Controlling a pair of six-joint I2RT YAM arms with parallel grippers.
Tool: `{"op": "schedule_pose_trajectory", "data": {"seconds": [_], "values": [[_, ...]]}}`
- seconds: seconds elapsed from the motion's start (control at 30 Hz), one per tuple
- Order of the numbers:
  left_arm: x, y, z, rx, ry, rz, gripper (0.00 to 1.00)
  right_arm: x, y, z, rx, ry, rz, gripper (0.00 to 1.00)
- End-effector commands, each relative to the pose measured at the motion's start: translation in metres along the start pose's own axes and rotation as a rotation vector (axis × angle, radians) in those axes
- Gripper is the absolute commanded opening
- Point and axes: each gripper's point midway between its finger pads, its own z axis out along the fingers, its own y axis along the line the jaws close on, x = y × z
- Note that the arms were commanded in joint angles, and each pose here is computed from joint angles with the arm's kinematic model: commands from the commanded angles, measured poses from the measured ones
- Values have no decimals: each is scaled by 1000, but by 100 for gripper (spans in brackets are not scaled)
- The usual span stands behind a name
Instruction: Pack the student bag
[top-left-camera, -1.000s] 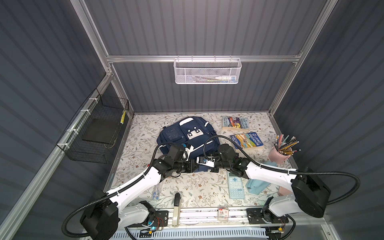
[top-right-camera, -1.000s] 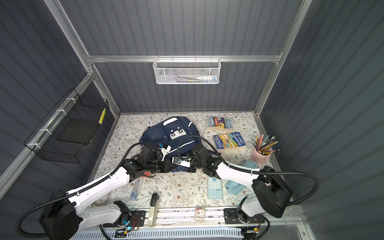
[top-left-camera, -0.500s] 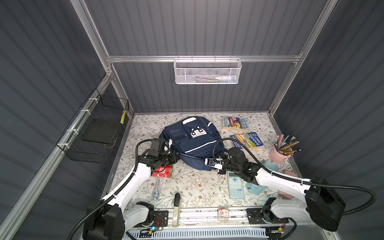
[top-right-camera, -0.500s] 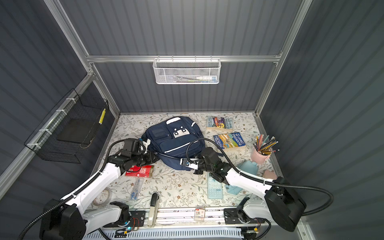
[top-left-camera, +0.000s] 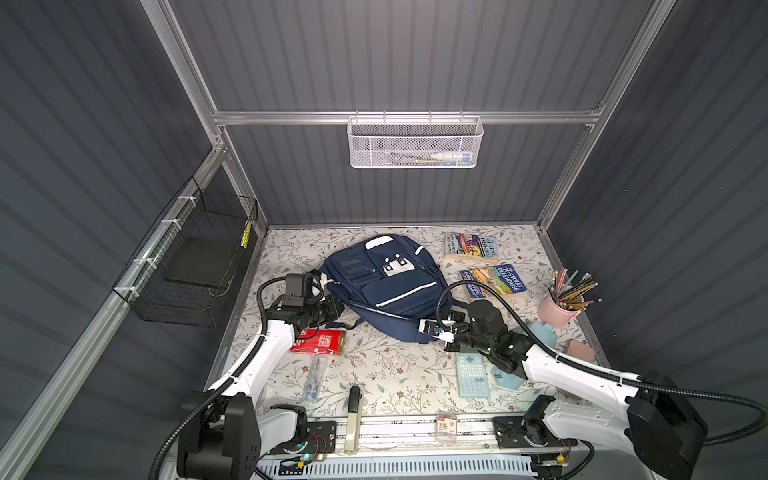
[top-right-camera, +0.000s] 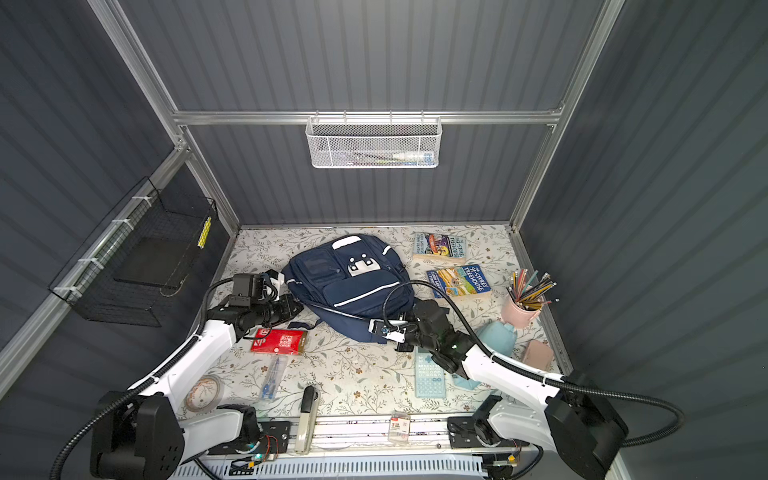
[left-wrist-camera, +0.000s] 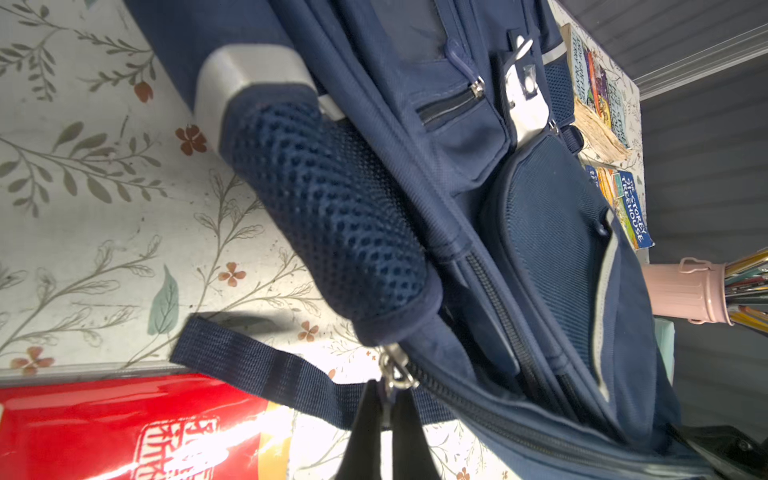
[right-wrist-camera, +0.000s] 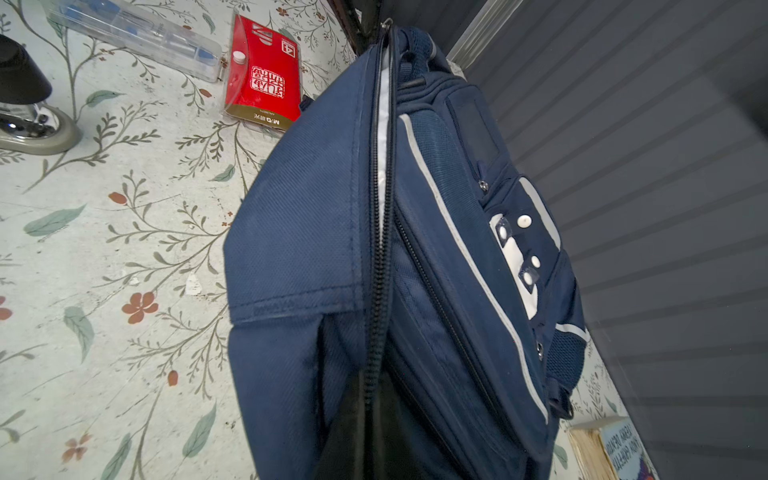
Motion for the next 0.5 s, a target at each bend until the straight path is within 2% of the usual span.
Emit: {"op": "schedule_pose_trajectory", "data": {"seconds": [0.0, 0.07, 0.23, 0.33, 0.4, 0.43, 0.47], "values": [[-35, 6, -6, -36, -109, 23, 0, 7, -7, -8, 46, 23, 18, 0], [-34, 2, -5, -11, -106, 26, 0, 5, -8, -9, 49, 17, 16, 0], [-28, 9, -10, -46, -107, 51, 0, 2, -11, -10, 44, 0, 18, 0], [-23, -5, -12, 35, -95, 60, 25, -13, -9, -5, 9, -34, 24, 1], [-24, -11, -22, 53, -122, 81, 44, -11, -2, 4, -21, -11, 16, 9], [-24, -12, -28, 43, -137, 90, 52, -14, -1, 6, -25, -14, 15, 20], [-25, -13, -34, 30, -148, 99, 57, -16, -1, 7, -25, -17, 21, 36]]}}
